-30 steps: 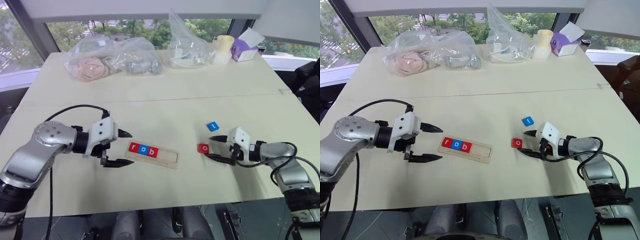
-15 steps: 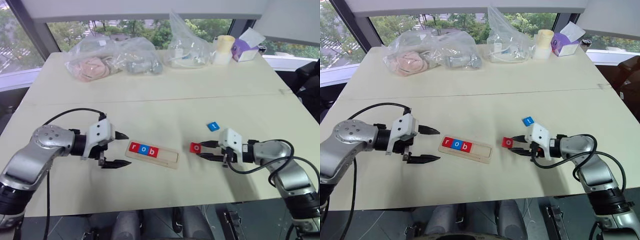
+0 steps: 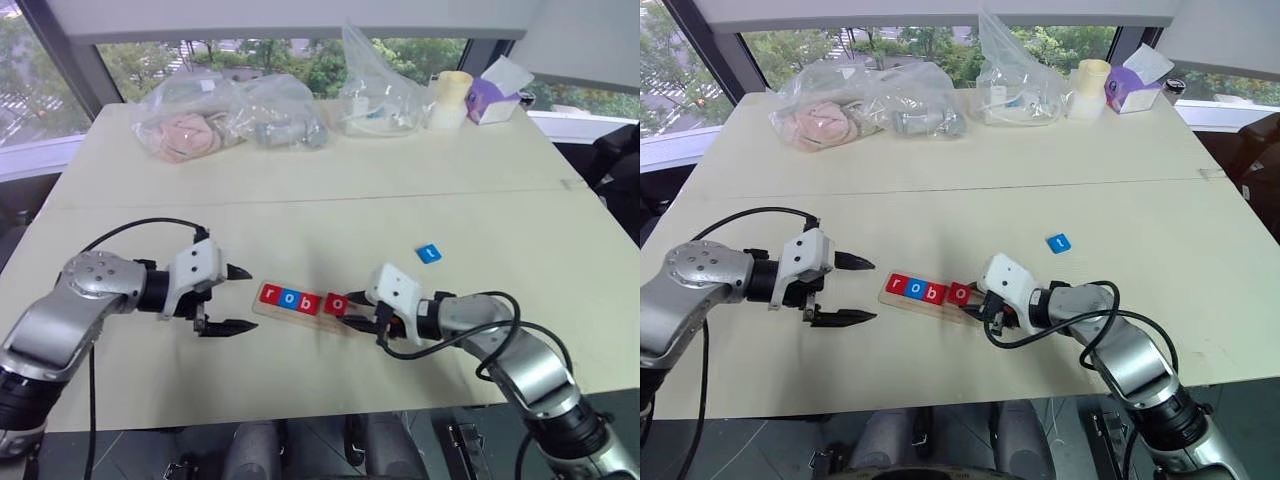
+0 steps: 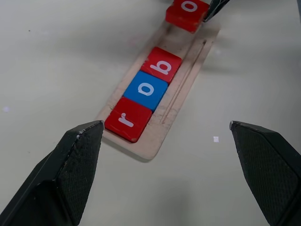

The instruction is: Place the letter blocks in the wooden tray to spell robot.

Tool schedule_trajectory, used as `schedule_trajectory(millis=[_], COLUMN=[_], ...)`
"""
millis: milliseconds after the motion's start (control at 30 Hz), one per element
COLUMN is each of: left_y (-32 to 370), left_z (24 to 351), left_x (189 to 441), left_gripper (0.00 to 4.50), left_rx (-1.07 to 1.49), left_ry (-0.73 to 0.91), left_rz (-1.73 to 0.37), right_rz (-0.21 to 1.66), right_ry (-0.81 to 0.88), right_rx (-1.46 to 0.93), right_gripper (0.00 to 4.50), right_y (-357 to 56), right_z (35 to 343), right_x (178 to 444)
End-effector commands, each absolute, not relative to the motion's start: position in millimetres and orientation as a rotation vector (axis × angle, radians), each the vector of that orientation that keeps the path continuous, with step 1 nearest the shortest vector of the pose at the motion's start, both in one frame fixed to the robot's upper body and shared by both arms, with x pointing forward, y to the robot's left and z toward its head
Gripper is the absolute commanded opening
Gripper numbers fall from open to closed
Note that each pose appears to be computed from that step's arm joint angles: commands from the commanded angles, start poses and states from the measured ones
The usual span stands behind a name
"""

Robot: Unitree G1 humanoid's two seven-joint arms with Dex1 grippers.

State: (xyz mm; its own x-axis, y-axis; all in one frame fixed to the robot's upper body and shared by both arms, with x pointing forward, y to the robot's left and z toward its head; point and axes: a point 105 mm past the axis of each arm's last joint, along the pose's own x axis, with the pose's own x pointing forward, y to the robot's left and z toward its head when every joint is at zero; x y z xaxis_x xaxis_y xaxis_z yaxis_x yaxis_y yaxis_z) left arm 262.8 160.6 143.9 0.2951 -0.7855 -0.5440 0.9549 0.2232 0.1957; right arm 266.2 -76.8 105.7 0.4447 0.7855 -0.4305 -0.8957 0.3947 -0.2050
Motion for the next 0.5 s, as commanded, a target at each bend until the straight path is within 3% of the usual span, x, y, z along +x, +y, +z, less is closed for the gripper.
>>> schedule_trajectory(millis=[33,467,500], left_y=[155.3,153.9,153.5], left_z=[149.9,146.7,146.7], left_x=[260.6,262.6,262.8], left_gripper=[4.50,4.50,4.50], left_rx=[0.569,0.548,0.546], left_ry=[0.323,0.315,0.313], left_rz=[-1.241,-1.218,-1.216], right_rz=[1.099,1.127,1.125], right_ry=[0.243,0.252,0.251], right_rx=[-0.469,-0.478,-0.478], right_gripper=[1.09,1.09,1.59], right_y=[-69.7,-57.5,-57.1], right_z=[109.7,103.0,103.1], right_x=[267.2,267.3,267.9])
